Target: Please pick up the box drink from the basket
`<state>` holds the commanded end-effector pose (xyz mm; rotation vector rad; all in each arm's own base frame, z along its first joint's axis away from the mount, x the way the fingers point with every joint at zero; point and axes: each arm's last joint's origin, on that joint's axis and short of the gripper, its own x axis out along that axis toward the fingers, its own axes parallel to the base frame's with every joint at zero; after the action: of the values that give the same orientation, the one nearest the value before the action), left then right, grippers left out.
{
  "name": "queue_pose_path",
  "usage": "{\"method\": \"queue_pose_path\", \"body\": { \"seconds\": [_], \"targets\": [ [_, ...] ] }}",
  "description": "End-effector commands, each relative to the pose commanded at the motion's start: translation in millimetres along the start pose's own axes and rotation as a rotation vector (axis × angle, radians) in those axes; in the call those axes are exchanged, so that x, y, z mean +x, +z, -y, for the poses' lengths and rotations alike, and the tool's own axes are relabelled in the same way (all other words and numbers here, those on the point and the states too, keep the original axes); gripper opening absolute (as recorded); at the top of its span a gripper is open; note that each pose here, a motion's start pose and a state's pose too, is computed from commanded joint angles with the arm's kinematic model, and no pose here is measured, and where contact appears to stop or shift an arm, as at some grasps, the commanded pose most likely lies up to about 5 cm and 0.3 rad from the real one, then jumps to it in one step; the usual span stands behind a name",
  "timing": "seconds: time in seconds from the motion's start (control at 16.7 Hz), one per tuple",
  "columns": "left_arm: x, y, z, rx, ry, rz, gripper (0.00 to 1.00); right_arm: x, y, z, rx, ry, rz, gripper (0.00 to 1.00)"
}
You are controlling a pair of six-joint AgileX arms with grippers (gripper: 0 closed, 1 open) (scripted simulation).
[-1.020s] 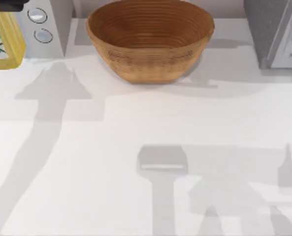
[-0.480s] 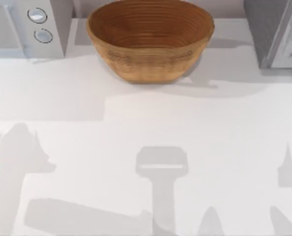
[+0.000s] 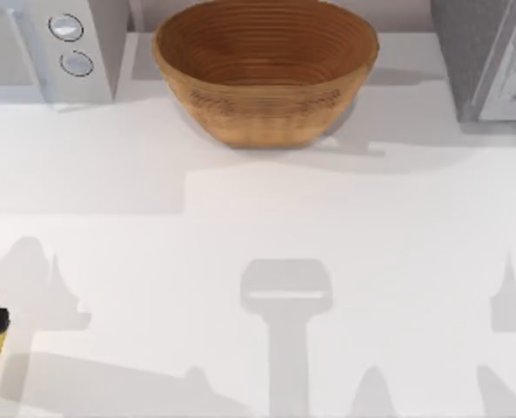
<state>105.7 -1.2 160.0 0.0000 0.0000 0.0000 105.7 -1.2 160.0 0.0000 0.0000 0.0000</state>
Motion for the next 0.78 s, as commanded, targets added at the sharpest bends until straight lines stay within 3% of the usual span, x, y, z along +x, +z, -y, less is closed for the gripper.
{"method": "queue_pose_path", "body": {
  "seconds": [0.36, 0.78],
  "targets": [
    [2.3, 7.3, 3.8, 0.002, 0.009, -0.017, 0.0, 0.0, 0.0, 0.0, 0.0, 0.0, 0.0, 1.0],
    [34.4, 76.4, 41.5, -0.027, 0.119, -0.03, 0.0, 0.0, 0.0, 0.0, 0.0, 0.0, 0.0, 1.0]
  ]
}}
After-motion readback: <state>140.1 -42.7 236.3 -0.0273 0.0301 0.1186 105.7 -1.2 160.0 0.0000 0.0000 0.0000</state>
